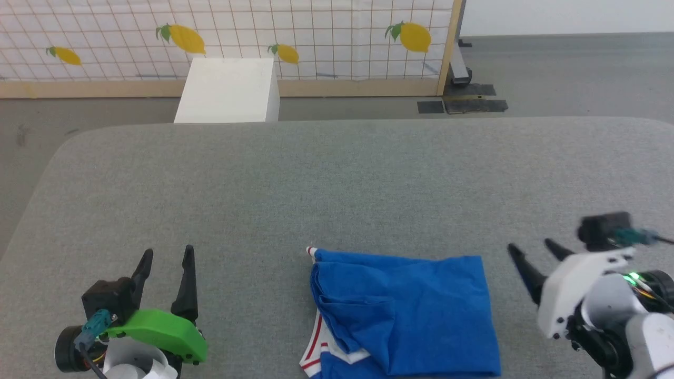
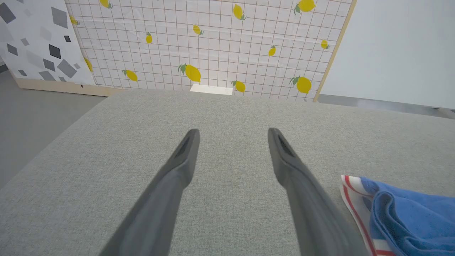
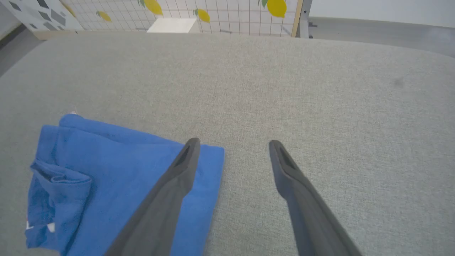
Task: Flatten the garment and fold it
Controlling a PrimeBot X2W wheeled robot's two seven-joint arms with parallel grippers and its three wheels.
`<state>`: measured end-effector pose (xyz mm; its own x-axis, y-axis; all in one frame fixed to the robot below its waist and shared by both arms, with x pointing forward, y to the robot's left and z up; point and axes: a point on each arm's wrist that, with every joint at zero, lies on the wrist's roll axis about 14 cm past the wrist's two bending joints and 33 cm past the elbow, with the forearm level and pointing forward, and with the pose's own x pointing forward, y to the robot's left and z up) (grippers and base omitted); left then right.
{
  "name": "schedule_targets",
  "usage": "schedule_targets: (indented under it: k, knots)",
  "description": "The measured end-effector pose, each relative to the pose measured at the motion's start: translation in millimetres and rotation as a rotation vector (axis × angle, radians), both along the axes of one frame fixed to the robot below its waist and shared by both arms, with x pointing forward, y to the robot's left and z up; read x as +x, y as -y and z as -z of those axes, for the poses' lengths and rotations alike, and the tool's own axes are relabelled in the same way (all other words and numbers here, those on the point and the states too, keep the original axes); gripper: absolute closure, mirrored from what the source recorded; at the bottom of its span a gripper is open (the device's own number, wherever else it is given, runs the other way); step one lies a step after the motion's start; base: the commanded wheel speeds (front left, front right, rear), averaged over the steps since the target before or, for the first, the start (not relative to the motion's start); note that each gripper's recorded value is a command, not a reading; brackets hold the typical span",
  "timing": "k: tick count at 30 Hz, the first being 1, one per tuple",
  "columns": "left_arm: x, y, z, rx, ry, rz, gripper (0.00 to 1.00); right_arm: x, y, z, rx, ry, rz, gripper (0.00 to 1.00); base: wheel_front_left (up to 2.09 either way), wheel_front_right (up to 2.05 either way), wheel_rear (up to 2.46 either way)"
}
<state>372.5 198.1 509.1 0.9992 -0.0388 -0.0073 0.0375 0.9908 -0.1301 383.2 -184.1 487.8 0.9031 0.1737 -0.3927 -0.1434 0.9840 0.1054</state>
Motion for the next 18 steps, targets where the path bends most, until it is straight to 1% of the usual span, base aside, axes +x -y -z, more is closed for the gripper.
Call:
schedule_targets:
  k: [3,6,8,14,18]
  knots:
    - [1,-1,1,-0.001,-0.002,-0.004,0.0,-4,-18,20,-0.059,-0.193,-0.094,0.0,0.0,0.0,0.0]
    - [2,-5,1,-0.002,-0.001,-0.016,0.0,-15,-30,41,-0.126,-0.361,-0.167,0.0,0.0,0.0,0.0]
    - [2,-7,2,-0.002,-0.006,-0.025,0.0,-22,-34,53,-0.162,-0.449,-0.203,0.0,0.0,0.0,0.0]
    - [5,-15,8,-0.002,-0.019,-0.051,0.0,-28,-42,82,-0.239,-0.593,-0.264,0.0,0.0,0.0,0.0]
    - [9,-19,12,-0.004,-0.027,-0.065,0.0,-34,-48,104,-0.269,-0.67,-0.303,0.0,0.0,0.0,0.0]
